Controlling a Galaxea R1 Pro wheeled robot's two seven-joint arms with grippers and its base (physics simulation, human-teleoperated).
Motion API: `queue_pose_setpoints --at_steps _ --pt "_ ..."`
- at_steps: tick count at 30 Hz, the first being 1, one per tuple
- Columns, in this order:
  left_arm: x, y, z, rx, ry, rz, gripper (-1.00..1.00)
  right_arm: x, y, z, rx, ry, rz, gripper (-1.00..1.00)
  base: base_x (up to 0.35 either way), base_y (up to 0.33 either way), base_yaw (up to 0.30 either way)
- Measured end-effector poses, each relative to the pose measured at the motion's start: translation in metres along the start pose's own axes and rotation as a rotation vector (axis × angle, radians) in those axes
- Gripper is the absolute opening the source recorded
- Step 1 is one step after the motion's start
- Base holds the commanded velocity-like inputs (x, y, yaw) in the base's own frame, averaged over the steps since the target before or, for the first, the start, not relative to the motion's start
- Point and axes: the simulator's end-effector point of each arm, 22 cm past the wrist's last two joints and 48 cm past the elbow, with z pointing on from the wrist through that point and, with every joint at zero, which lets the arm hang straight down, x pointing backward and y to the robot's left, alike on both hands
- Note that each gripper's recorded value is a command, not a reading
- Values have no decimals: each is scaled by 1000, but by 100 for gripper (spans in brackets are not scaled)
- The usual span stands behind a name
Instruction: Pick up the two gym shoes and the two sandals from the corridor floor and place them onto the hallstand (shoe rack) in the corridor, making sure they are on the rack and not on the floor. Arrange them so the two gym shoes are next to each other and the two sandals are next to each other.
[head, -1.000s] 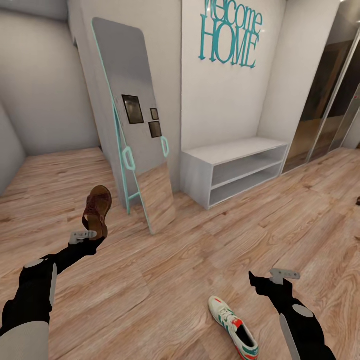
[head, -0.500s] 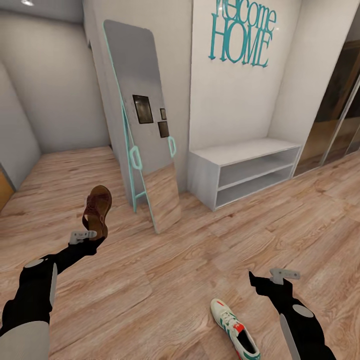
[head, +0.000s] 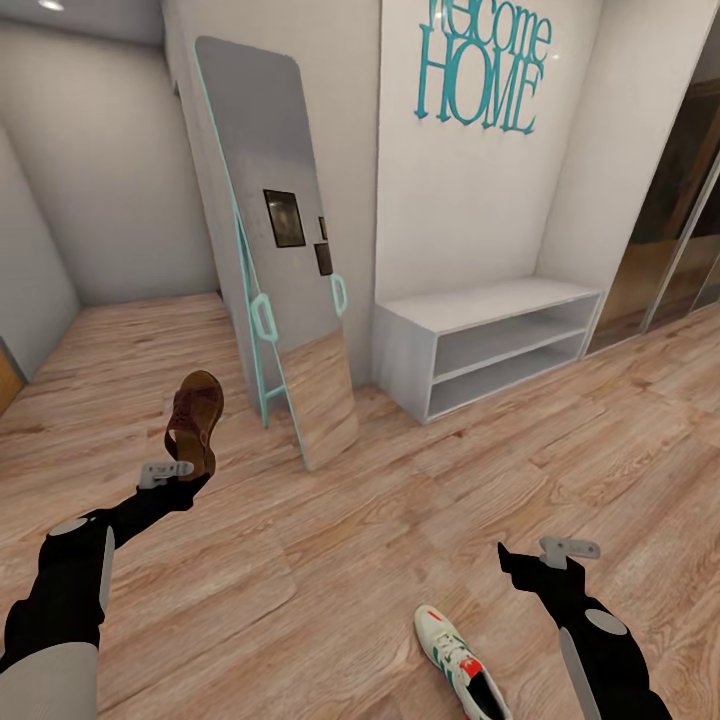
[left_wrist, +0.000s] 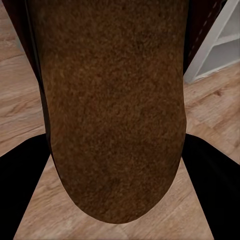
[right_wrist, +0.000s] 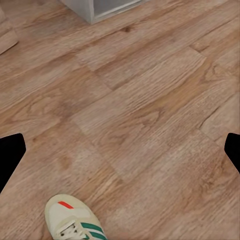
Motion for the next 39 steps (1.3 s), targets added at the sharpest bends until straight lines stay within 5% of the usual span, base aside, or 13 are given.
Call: queue_pose_setpoints --at_steps 20,27,32,39 --pt "0 -1 1 3 3 6 -100 5 3 1 -7 11 1 100 1 -1 0" --pt "6 -1 1 0 36 -5 -100 115 27 18 -55 212 -40 100 0 0 0" --pt "17 -8 2 11 101 -43 -100 128 34 25 -75 136 -54 100 0 0 0" --pt "1 -34 5 45 125 31 -100 124 34 27 -79 89 -57 100 0 0 0"
